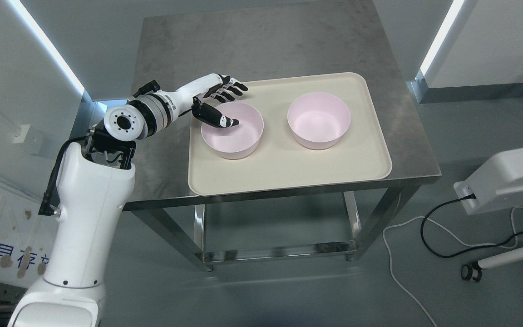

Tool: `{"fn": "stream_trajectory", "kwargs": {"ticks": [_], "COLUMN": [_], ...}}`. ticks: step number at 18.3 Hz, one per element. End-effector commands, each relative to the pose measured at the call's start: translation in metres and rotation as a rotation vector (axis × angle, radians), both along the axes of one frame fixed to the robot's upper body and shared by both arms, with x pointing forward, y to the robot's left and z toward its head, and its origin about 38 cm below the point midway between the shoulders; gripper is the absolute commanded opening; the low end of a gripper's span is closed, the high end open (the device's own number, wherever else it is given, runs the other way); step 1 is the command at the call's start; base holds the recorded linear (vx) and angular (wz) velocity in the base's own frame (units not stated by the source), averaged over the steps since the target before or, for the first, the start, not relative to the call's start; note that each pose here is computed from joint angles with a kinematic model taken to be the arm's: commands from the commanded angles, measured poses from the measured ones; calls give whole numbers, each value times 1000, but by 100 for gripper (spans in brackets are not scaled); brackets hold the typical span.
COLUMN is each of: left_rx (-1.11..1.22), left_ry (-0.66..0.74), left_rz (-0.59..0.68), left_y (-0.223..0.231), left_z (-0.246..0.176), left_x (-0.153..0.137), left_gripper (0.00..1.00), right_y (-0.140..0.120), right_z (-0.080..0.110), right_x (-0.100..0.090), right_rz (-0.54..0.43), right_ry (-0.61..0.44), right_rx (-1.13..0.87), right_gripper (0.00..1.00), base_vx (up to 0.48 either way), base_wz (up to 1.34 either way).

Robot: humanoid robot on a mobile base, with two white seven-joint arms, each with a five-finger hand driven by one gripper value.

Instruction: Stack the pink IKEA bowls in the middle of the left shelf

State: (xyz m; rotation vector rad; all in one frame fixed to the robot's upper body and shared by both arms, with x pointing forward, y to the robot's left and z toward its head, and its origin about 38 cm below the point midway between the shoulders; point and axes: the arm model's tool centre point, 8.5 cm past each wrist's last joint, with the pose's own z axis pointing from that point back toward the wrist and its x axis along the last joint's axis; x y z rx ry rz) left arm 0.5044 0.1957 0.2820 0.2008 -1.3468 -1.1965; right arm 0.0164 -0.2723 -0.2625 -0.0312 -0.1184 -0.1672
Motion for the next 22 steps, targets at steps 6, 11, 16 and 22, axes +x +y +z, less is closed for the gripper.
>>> {"fn": "stream_trajectory", "kwargs": {"ticks": [6, 11, 16, 22], "left_rx": [85, 185, 200, 177], "left_ry": [-40, -35, -108, -100], "left_rz": [-125, -87, -160, -197], "left_y": [-10, 10, 4, -13], "left_z": [7, -9, -8, -32], "left_x": [-2, 5, 4, -2], "left_gripper": [46, 45, 17, 18], "right_y": [-11, -11, -11, -11], "right_z": [1, 1, 1, 1], "right_x": [0, 0, 0, 0], "right_rz": [1, 1, 1, 1], "right_ry": [0, -1, -1, 0], "right_rx": [-19, -17, -17, -19], "right_gripper": [100, 100, 100, 100], "base_vx": [0, 0, 0, 0], "base_wz": [0, 0, 0, 0]}}
